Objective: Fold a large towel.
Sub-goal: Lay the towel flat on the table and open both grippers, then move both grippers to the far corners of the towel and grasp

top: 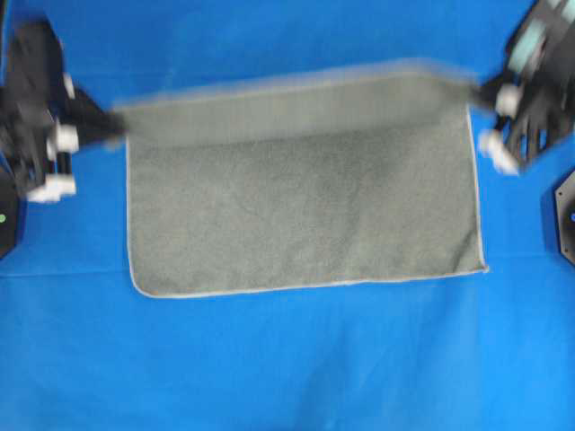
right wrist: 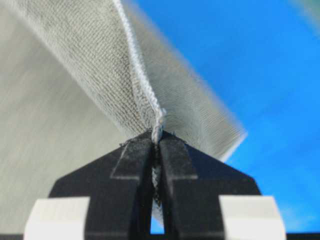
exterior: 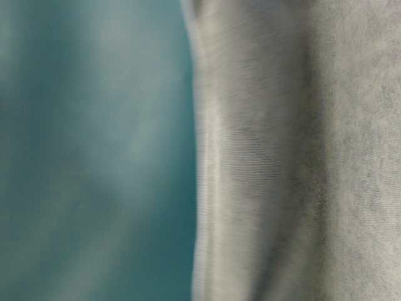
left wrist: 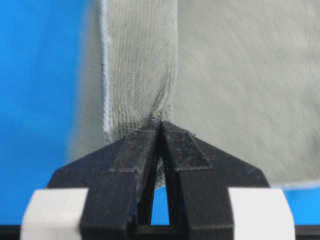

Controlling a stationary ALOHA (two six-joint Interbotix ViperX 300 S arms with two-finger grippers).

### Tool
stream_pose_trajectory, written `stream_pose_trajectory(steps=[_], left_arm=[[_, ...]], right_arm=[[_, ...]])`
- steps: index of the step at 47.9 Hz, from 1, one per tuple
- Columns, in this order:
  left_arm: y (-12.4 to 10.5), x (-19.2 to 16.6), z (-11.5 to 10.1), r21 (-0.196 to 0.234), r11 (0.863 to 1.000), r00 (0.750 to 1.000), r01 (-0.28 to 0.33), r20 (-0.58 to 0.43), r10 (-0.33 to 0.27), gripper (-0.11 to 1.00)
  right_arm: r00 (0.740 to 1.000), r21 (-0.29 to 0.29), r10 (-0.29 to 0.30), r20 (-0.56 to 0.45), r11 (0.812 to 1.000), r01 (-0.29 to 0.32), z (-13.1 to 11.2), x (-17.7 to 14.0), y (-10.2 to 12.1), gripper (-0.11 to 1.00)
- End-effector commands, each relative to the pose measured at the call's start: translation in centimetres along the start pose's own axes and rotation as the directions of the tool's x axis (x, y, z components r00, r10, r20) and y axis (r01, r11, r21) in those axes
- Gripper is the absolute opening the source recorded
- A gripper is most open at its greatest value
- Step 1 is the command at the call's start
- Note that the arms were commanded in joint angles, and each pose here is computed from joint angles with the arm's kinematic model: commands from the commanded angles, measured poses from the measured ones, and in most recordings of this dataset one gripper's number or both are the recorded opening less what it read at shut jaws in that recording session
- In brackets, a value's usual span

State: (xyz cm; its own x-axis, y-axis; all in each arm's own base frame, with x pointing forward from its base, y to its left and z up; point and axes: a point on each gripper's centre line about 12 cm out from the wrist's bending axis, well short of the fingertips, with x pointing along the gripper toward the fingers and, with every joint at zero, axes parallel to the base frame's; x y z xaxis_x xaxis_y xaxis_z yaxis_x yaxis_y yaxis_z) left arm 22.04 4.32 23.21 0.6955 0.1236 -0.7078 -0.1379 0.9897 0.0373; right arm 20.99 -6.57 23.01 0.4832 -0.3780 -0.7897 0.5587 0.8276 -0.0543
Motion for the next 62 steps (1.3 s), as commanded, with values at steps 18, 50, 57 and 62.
stream_pose_trajectory(steps=[18,50,57,62], left_arm=[[-6.9,6.5,-4.6,-0.016,0.983,0.983,0.184,0.004,-0.184,0.01],[-12.5,4.5,-3.9,0.024,0.939,0.939,0.344,-0.014,-0.344,0.50],[-10.8,2.2,-1.9,0.039,0.944,0.937,0.328,0.110,-0.331,0.50],[-7.1,1.0,-0.5,0.013,0.972,0.948,0.233,0.218,-0.231,0.50]], right_arm=[[0.956,0.026,0.253,-0.151,0.967,-0.252,-6.6,4.5,6.7,0.01],[0.901,-0.025,0.401,-0.164,0.912,-0.410,-7.9,1.5,10.8,0.58],[0.910,-0.060,0.413,-0.032,0.908,-0.414,-5.2,-0.5,9.5,0.59],[0.939,-0.032,0.334,0.083,0.942,-0.333,-2.8,-0.7,6.4,0.59]])
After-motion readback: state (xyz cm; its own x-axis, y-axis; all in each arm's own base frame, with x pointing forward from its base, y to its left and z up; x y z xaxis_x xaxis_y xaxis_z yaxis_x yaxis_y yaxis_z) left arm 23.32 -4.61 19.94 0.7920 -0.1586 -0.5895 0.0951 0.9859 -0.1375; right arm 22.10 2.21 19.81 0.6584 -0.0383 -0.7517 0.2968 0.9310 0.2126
